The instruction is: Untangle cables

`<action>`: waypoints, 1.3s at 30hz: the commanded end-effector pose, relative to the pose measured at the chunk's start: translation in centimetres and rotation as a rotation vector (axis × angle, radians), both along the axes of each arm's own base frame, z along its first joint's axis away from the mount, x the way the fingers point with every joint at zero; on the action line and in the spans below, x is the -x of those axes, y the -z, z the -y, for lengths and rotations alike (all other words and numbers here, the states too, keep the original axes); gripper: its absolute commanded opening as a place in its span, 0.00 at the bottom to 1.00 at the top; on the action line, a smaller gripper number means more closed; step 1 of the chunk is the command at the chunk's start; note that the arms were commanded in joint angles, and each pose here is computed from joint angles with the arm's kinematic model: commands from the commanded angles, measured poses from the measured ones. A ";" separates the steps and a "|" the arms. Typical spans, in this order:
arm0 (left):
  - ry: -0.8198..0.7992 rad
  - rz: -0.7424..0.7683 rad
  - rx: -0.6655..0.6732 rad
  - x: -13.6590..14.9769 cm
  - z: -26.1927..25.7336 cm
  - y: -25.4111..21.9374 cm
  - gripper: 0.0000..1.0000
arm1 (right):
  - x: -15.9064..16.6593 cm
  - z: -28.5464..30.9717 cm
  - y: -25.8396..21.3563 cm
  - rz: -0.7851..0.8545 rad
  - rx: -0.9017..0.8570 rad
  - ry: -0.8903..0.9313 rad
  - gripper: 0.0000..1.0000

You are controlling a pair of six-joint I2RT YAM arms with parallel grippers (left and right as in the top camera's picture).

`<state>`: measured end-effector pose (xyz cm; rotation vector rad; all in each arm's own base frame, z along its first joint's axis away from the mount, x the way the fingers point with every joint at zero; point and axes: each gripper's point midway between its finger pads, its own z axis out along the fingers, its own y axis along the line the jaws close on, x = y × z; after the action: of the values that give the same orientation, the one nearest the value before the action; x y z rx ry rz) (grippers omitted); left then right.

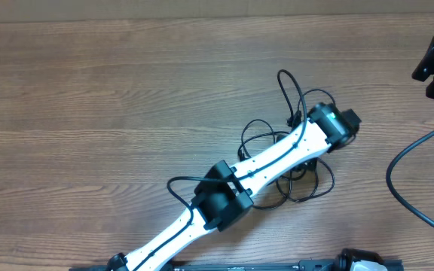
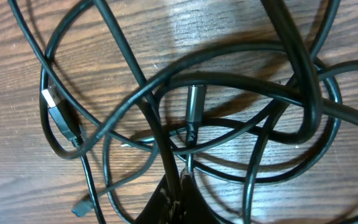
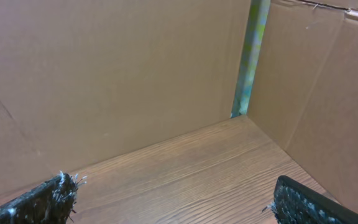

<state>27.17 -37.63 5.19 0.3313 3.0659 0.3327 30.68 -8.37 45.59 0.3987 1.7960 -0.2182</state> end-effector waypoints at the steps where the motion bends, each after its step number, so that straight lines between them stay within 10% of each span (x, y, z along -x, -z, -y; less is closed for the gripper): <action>1: 0.061 0.071 0.161 -2.0 -1.1 -8.6 0.04 | 0.4 0.0 -1.0 0.024 0.001 0.005 1.00; 16: 0.075 0.535 0.633 -0.8 -15.8 -36.1 0.04 | -2.6 -8.4 0.9 -0.021 -0.156 -0.488 0.93; 27: 0.174 0.667 0.781 2.3 -17.4 -41.7 0.04 | -2.4 -18.0 3.1 -0.110 -0.383 -1.109 0.93; 39: 0.053 0.845 0.807 2.1 -22.4 -45.5 0.04 | -0.4 -26.8 11.0 -0.276 -0.223 -1.618 1.00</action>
<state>25.50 -16.50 49.36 0.1768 2.1616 -0.6049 31.88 16.75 34.16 -0.7881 2.0385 1.1165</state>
